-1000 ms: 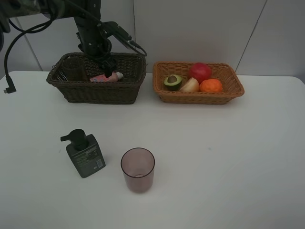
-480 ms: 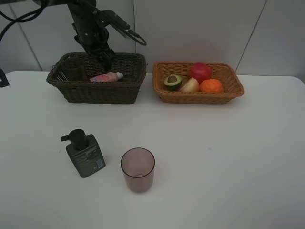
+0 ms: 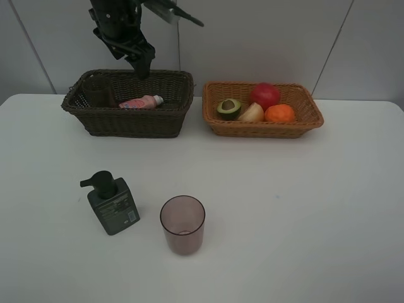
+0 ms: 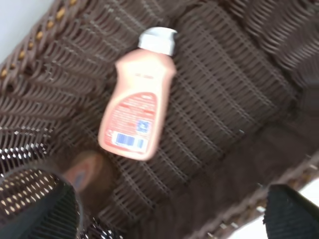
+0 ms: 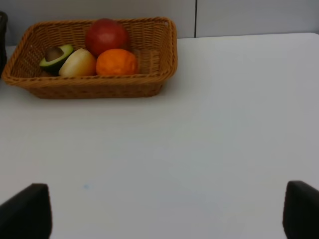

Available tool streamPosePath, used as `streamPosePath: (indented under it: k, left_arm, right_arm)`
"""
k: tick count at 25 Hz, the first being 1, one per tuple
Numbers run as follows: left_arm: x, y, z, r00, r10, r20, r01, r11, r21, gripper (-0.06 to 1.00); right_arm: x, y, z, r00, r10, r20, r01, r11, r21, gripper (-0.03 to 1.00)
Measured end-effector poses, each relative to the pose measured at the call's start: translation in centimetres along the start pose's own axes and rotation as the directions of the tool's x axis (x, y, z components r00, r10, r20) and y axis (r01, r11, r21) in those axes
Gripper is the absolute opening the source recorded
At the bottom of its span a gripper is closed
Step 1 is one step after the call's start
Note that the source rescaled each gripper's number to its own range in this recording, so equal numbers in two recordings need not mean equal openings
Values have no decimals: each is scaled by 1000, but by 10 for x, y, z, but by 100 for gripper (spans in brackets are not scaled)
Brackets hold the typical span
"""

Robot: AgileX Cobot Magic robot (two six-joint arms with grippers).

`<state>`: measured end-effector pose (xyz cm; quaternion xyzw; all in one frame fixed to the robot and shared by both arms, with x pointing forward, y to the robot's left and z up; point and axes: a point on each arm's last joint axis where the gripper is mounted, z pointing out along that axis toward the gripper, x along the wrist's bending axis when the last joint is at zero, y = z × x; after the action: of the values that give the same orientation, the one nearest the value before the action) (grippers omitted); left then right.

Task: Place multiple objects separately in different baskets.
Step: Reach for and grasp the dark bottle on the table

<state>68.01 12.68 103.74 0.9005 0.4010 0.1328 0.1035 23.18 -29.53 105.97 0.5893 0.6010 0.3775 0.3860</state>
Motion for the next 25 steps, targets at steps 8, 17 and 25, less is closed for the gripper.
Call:
streamPosePath:
  k: [8,17,25]
  left_arm:
    - [-34,-1,-45,999,31,10,-30,998,-57,100]
    - [-62,-58,-61,995,4,95,-9,999,51,100]
    - [-85,-112,-66,983,-44,180,35,998,49,100]
  right_arm:
    - [0,0,0,1000,0,0,0,1000,0,93]
    - [0,0,0,1000,0,0,0,1000,0,93]
    - [0,0,0,1000,0,0,0,1000,0,93]
